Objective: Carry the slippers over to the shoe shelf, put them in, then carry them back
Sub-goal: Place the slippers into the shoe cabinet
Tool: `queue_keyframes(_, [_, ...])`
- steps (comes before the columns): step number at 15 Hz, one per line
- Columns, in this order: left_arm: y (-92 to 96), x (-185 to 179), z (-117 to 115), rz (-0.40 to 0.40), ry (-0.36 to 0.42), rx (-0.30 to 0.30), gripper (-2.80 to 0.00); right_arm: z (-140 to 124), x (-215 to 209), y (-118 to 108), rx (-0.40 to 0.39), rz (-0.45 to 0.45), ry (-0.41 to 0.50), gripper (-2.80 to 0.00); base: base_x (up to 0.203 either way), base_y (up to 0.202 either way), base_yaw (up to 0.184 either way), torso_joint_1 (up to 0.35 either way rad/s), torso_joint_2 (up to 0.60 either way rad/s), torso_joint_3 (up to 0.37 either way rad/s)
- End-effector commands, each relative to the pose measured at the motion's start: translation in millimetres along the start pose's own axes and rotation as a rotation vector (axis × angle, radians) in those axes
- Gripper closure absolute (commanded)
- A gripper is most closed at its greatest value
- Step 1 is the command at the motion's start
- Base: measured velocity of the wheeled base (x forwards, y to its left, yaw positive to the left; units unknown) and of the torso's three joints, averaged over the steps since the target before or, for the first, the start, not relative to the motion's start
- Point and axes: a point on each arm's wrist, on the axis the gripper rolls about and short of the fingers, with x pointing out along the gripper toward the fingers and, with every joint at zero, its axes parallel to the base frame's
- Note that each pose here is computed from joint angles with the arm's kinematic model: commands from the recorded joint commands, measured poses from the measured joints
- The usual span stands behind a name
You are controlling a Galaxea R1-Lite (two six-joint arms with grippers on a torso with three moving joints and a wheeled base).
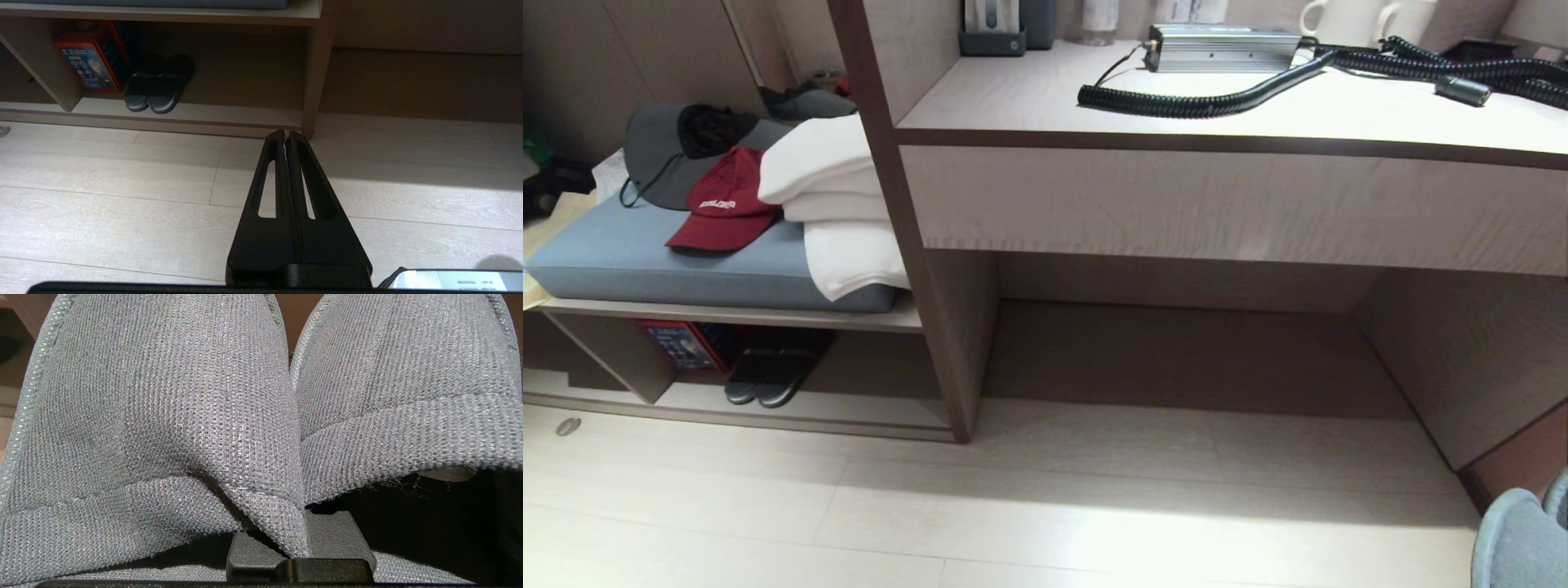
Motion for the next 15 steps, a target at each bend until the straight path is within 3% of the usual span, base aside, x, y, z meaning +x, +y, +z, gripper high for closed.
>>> queue_keyframes(1, [0.0, 0.0, 0.3, 0.002, -0.002, -0.005, 0.0, -0.3, 0.1, 0.0, 0.0, 0.001, 0.0, 0.0, 0.0, 0.0, 0.0, 0.0, 0.0, 0.21])
queue_keyframes(15, [0.0, -0.1, 0.2, 0.002, -0.003, 0.001, 0.0, -0.5, 0.1, 0.0, 0.0, 0.001, 0.002, 0.0, 0.0, 0.0, 0.0, 0.001, 0.0, 0.172])
